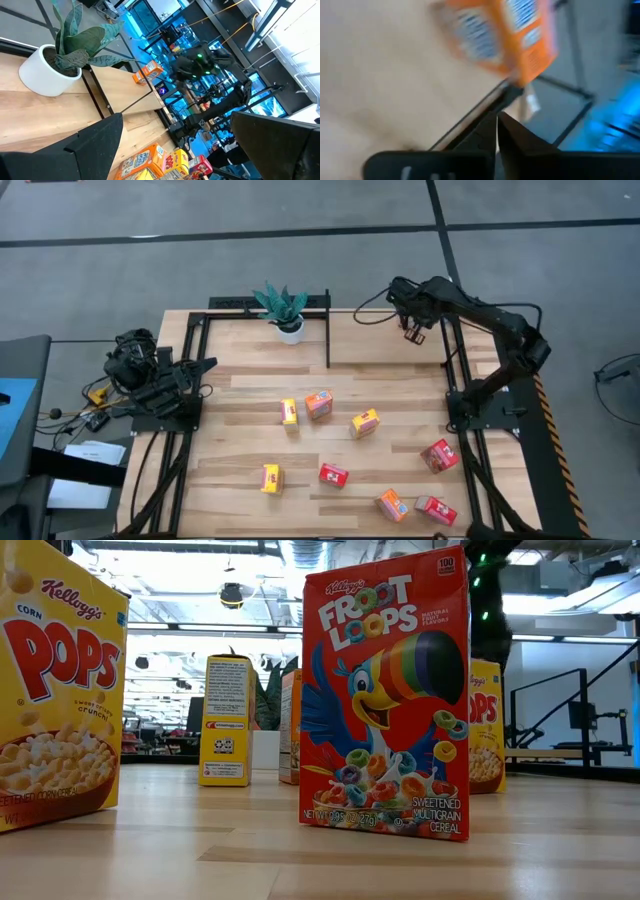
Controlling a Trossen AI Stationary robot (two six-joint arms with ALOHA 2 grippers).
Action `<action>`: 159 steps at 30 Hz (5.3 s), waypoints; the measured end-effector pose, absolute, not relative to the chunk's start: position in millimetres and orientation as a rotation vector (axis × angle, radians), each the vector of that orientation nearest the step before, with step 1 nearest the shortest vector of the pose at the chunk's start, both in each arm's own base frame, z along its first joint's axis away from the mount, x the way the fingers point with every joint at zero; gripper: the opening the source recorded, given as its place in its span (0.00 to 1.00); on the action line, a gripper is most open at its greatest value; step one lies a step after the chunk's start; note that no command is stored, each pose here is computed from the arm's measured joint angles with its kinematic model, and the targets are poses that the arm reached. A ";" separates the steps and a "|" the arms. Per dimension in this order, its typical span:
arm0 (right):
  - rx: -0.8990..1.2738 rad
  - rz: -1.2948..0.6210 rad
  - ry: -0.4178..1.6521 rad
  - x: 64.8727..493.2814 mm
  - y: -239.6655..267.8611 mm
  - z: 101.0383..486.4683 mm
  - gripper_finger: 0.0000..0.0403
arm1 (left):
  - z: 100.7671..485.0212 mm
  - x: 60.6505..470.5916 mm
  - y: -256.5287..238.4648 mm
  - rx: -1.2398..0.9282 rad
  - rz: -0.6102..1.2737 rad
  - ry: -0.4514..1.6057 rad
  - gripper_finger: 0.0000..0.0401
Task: Stack cereal on shelf
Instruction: Put the top right red cereal box on the shelf
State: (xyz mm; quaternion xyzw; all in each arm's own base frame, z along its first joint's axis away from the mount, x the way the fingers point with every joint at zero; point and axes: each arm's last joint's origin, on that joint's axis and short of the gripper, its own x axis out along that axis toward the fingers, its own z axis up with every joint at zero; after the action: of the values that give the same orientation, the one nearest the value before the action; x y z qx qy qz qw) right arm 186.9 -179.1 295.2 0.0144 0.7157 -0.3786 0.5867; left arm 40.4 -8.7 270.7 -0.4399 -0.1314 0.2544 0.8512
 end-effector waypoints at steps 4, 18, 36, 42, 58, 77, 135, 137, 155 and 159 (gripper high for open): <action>0.233 -0.713 1.559 181.4 -145.4 315.1 0.21 | 269.8 40.7 -9.2 -0.912 0.537 -0.272 0.90; 0.672 -0.581 1.193 141.2 -9.7 368.7 0.69 | 267.8 41.4 -10.4 -0.887 0.539 -0.265 0.90; 0.760 -0.664 1.357 151.2 111.9 341.7 0.70 | 268.0 41.3 -10.2 -0.902 0.538 -0.269 0.90; 0.811 -0.726 1.421 141.2 135.0 333.8 0.78 | 268.0 41.3 -10.2 -0.901 0.538 -0.269 0.90; 0.840 -0.718 1.505 135.2 152.3 280.1 0.87 | 268.3 41.2 -10.1 -0.906 0.537 -0.271 0.90; 0.788 -0.633 1.521 136.5 153.2 246.0 0.75 | 268.3 41.2 -10.1 -0.932 0.535 -0.278 0.90; 0.256 -0.446 1.119 215.4 -80.2 345.8 0.31 | 266.9 41.7 -10.8 -0.887 0.539 -0.265 0.90; 0.198 -0.454 1.074 215.2 -96.7 350.8 0.31 | 266.9 41.7 -10.8 -0.886 0.539 -0.265 0.90; -0.399 -0.180 1.491 275.0 -201.5 331.5 0.33 | 265.4 42.2 -11.5 -0.855 0.542 -0.255 0.90; -0.421 -0.144 1.540 278.6 -211.4 319.0 0.31 | 265.0 42.3 -11.7 -0.848 0.543 -0.253 0.90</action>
State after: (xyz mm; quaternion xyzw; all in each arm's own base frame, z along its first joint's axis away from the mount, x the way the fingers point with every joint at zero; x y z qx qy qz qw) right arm 278.6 -211.4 319.0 -0.1885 0.6903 -0.0643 0.6956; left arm 42.3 -11.7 265.0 -0.4054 -0.1210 0.2594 0.8682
